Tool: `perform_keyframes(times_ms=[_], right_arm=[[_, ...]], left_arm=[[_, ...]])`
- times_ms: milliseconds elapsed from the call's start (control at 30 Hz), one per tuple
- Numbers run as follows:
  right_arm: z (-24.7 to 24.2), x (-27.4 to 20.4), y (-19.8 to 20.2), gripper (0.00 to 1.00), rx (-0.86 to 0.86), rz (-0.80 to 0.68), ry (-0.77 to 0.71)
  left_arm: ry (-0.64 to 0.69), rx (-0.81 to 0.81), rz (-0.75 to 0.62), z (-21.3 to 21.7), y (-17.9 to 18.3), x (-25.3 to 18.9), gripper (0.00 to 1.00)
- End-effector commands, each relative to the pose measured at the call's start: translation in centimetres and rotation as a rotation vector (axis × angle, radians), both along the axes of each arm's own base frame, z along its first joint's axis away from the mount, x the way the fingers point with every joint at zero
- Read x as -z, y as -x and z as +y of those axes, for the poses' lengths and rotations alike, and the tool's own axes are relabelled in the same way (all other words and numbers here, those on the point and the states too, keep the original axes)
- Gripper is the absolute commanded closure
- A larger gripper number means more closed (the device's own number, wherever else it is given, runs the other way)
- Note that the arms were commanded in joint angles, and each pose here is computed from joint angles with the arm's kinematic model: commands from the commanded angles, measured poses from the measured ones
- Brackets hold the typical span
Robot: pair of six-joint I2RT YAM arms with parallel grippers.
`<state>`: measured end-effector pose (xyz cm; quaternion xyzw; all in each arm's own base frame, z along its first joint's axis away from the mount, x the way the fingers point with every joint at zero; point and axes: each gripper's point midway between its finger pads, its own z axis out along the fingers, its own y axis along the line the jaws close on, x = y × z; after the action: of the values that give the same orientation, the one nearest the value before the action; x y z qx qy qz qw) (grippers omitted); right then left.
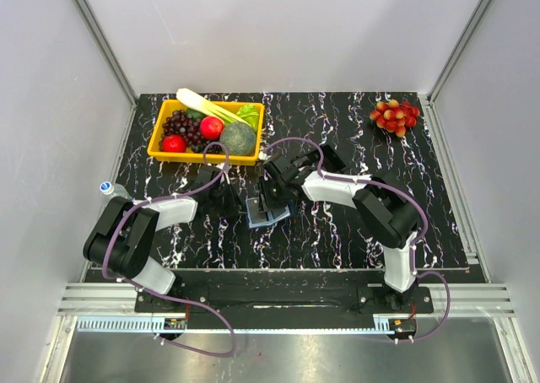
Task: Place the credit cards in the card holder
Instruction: Insert the credit card into the card holder.
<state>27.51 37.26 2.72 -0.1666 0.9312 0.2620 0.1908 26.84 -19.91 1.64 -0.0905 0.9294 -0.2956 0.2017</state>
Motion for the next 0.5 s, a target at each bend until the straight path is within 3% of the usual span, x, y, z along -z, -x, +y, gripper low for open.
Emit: perform_keyframes(times_ms=[0, 233, 467], right_arm=[[4.4, -3.9, -0.1, 0.62, -0.071, -0.072, -0.198], [2.3, -7.9, -1.5, 0.53, 0.000, -0.192, -0.189], [-2.7, -10.0, -2.5, 0.51, 0.100, -0.269, -0.152]], left_arm=[[0.010, 0.040, -0.020, -0.8, 0.0, -0.2, 1.00], [-0.067, 0.076, -0.016, 0.4, 0.8, -0.9, 1.00], [-0.238, 0.140, -0.065, 3.0, 0.7, -4.5, 1.00]])
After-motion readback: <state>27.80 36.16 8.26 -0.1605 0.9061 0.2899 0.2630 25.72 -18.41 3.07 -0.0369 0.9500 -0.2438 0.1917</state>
